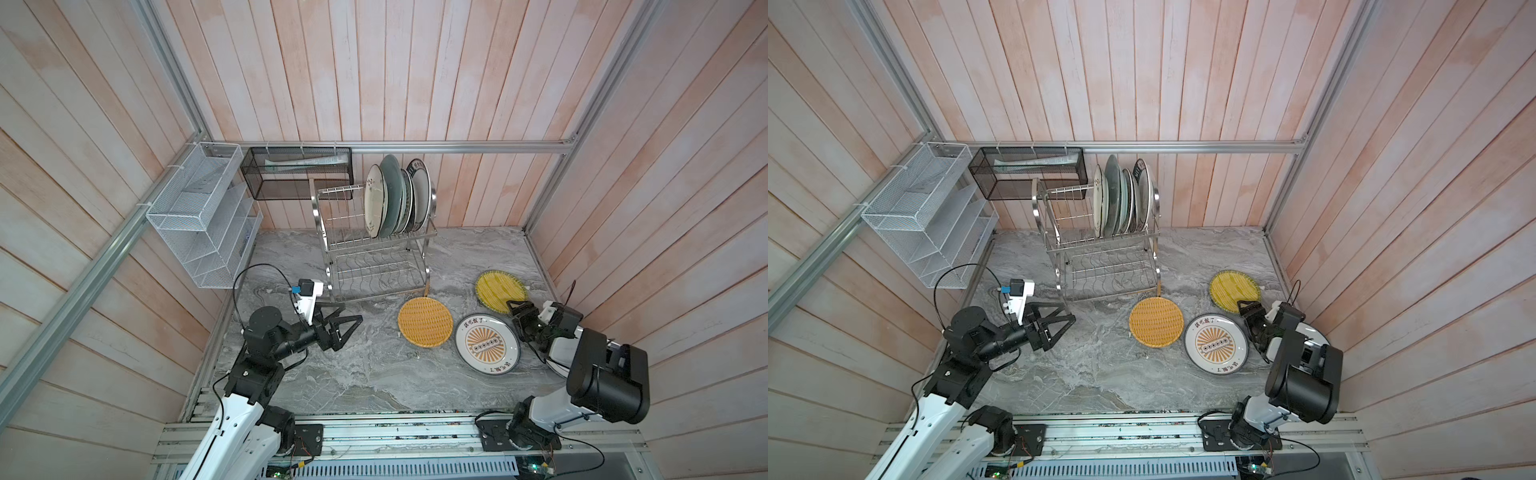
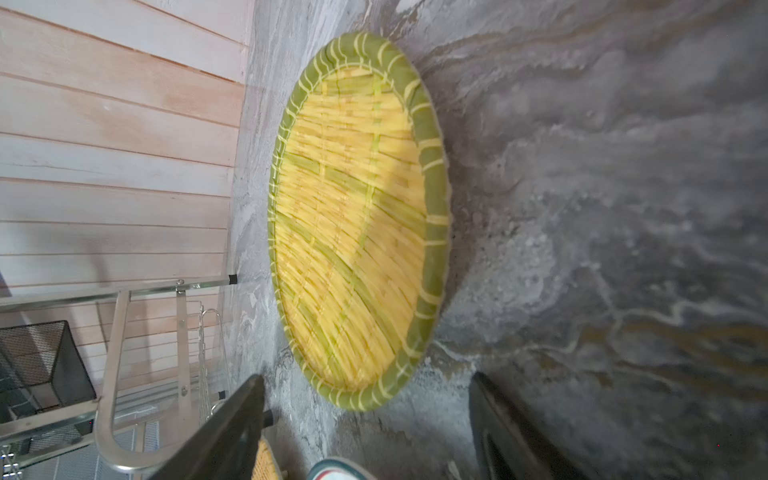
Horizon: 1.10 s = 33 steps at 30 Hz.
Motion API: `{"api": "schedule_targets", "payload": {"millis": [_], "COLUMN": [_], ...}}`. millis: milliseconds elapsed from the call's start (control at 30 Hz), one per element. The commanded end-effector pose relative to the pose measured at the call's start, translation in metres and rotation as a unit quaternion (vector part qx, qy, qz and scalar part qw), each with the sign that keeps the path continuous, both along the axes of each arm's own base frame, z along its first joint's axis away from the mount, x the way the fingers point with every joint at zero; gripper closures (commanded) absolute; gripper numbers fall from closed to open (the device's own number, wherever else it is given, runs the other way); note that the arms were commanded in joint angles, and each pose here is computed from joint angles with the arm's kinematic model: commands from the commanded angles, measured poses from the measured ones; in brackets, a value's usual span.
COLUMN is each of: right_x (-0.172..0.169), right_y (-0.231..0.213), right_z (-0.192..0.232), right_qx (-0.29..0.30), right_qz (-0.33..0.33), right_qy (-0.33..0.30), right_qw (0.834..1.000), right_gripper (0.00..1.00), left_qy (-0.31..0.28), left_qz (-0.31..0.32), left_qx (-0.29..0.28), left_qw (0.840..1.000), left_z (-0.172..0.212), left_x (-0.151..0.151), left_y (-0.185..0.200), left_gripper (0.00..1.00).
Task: Load the plates into the dish rack
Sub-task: 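Reach the right gripper down to the yellow-green bamboo tray's edge, then grip and tilt the bamboo tray up on edge with the right gripper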
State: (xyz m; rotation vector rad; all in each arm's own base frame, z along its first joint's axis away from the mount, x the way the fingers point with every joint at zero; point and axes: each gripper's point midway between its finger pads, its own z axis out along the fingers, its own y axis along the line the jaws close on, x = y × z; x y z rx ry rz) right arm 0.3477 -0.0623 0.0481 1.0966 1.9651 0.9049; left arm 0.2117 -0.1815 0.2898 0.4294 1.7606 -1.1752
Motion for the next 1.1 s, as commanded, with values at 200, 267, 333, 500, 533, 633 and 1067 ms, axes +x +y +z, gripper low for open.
{"api": "schedule_targets", "payload": {"millis": [200,267,333,500,533,633,1067], "right_x": [0.027,0.030,0.033,0.036,0.036,0.037,0.039], "right_y": [-0.010,-0.011,-0.013,-0.015,-0.015,-0.017,-0.015], "right_z": [0.001,-0.002,-0.005,-0.012,-0.014,-0.020,0.003], "right_qx": [0.046,0.053,0.057,0.071,0.074,0.081,0.083], "right_qz": [-0.012,-0.017,-0.020,-0.031,-0.033,-0.037,-0.035], "right_qy": [-0.029,-0.027,-0.025,-0.019,-0.018,-0.016,-0.056], "right_qw": [0.998,0.998,0.998,0.997,0.997,0.996,0.994], "right_gripper": [0.34,0.36,0.38,0.48,0.51,0.65,1.00], "left_qy": [-0.004,-0.005,-0.005,-0.007,-0.007,-0.009,-0.011], "left_qz": [0.012,0.014,0.016,0.020,0.021,0.026,0.038], "left_qx": [0.000,0.000,0.000,0.000,0.000,0.002,0.004], "left_qw": [1.000,1.000,1.000,1.000,1.000,1.000,0.999], "left_z": [-0.002,-0.002,-0.002,-0.002,-0.002,-0.002,-0.002], "left_x": [0.004,0.005,0.005,0.006,0.005,0.007,0.009], "left_y": [0.004,0.004,0.005,0.006,0.006,0.007,0.010], "left_gripper": [0.00,0.00,0.00,0.00,0.00,0.00,0.00]}}
